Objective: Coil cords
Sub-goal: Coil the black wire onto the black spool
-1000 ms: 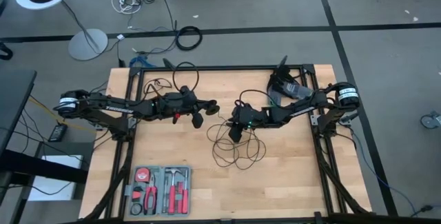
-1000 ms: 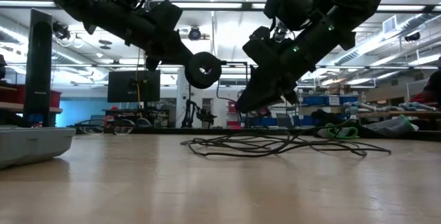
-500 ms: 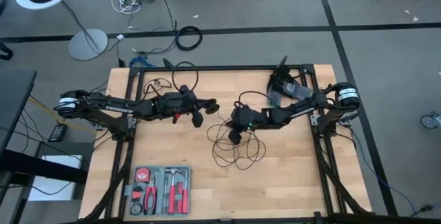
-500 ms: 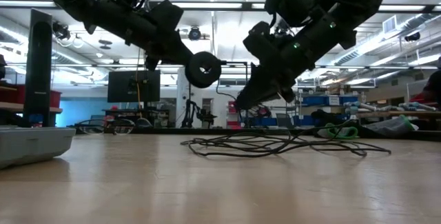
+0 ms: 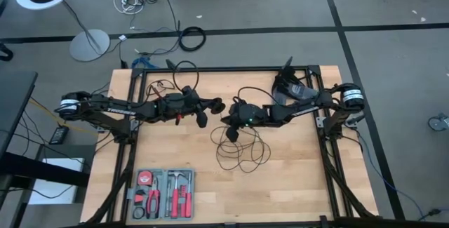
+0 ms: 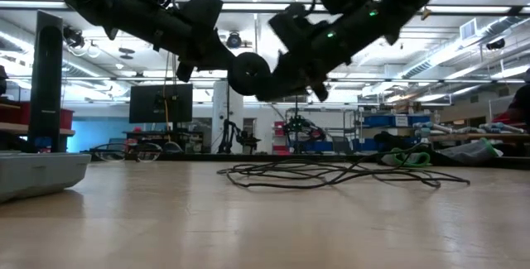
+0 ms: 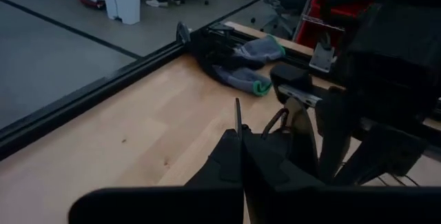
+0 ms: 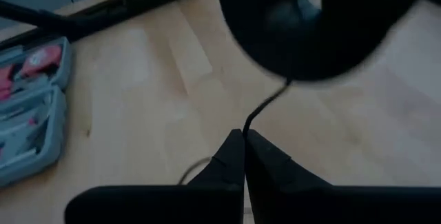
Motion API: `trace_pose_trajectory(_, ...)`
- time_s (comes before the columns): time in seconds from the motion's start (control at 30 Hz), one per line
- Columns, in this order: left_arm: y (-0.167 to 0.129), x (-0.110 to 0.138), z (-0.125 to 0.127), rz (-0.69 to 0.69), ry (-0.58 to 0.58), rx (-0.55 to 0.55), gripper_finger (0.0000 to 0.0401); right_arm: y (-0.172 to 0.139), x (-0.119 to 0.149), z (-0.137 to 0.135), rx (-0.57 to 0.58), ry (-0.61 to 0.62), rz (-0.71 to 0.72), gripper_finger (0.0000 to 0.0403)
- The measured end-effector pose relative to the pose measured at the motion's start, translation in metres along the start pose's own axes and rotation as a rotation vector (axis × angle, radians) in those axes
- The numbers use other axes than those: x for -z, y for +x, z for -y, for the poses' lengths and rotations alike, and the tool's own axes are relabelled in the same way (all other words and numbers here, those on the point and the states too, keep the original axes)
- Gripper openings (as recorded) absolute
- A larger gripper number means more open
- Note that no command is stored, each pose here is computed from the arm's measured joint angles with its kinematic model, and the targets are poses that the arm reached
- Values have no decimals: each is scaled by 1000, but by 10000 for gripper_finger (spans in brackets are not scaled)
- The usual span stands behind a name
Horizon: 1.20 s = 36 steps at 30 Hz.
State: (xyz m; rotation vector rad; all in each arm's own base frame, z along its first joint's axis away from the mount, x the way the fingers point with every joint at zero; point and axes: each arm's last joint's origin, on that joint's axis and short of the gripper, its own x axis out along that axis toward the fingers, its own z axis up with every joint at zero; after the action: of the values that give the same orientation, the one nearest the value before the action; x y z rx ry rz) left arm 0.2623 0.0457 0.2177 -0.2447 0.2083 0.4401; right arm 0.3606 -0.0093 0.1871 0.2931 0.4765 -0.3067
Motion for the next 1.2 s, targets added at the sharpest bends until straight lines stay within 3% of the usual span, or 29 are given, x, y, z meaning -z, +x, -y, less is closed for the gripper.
trace_pose_trajectory(0.23, 0, 2, -1, -15, 6, -26, 0, 33, -6, -11, -29, -88, -105, 0)
trace_pose_trajectory(0.53, 0, 9, -4, -80, 27, -61, 0, 26, -52, -21, -50, -212, 8, 0)
trace_pose_trajectory(0.83, -1, 11, -5, -106, 36, -77, 0, 4, -70, -3, 100, -235, -6, 0)
trace_pose_trajectory(1.2, -1, 11, -4, -107, 33, -54, 0, -1, -57, 8, 236, -175, -153, 0)
